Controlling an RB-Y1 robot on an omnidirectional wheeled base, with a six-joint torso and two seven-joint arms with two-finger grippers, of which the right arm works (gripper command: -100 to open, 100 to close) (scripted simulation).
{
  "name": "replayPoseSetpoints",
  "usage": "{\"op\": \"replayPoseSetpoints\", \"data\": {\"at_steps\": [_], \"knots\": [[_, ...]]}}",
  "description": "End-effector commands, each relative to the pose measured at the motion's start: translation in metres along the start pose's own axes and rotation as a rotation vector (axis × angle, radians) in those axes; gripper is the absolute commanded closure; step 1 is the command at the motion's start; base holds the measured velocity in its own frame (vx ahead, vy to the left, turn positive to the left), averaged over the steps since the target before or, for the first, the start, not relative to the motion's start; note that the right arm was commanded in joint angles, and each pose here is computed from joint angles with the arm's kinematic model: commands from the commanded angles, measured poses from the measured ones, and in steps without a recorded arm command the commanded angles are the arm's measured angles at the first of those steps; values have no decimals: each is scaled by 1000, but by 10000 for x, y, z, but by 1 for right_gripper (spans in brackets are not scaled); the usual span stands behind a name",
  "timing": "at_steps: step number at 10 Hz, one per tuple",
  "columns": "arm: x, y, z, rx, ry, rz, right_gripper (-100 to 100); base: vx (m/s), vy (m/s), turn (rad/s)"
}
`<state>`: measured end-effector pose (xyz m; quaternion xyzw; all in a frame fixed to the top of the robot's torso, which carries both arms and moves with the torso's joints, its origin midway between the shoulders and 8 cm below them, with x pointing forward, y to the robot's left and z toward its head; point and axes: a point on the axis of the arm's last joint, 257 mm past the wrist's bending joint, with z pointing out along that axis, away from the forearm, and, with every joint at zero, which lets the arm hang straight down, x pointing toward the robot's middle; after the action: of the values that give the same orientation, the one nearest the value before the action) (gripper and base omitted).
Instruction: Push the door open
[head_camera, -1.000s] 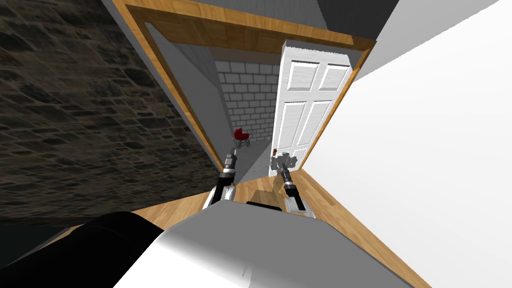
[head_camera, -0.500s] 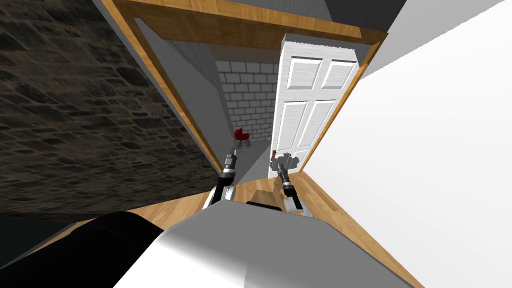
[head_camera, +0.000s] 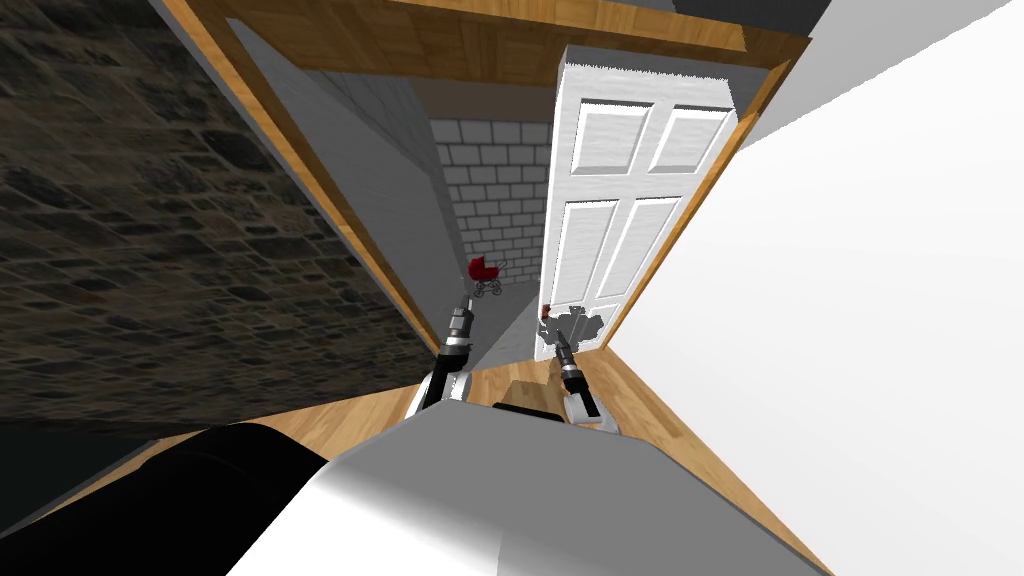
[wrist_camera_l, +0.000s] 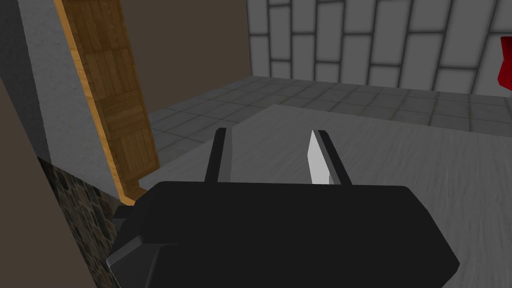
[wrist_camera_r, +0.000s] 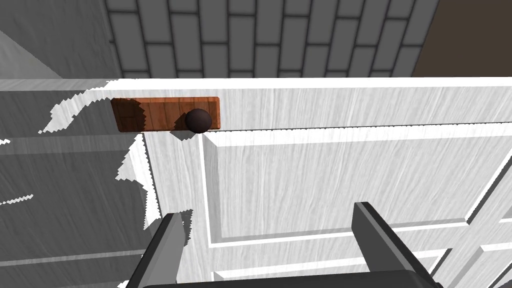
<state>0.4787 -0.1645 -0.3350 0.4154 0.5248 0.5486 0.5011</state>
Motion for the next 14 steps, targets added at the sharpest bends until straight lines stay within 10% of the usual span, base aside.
{"op": "replayPoseSetpoints", "data": {"at_steps": [1,14], "knots": [[45,-59,-7,9,7,5,-100,84,-69,35],[458,-429,-16,80,64,52,-100,75,-69,35]]}}
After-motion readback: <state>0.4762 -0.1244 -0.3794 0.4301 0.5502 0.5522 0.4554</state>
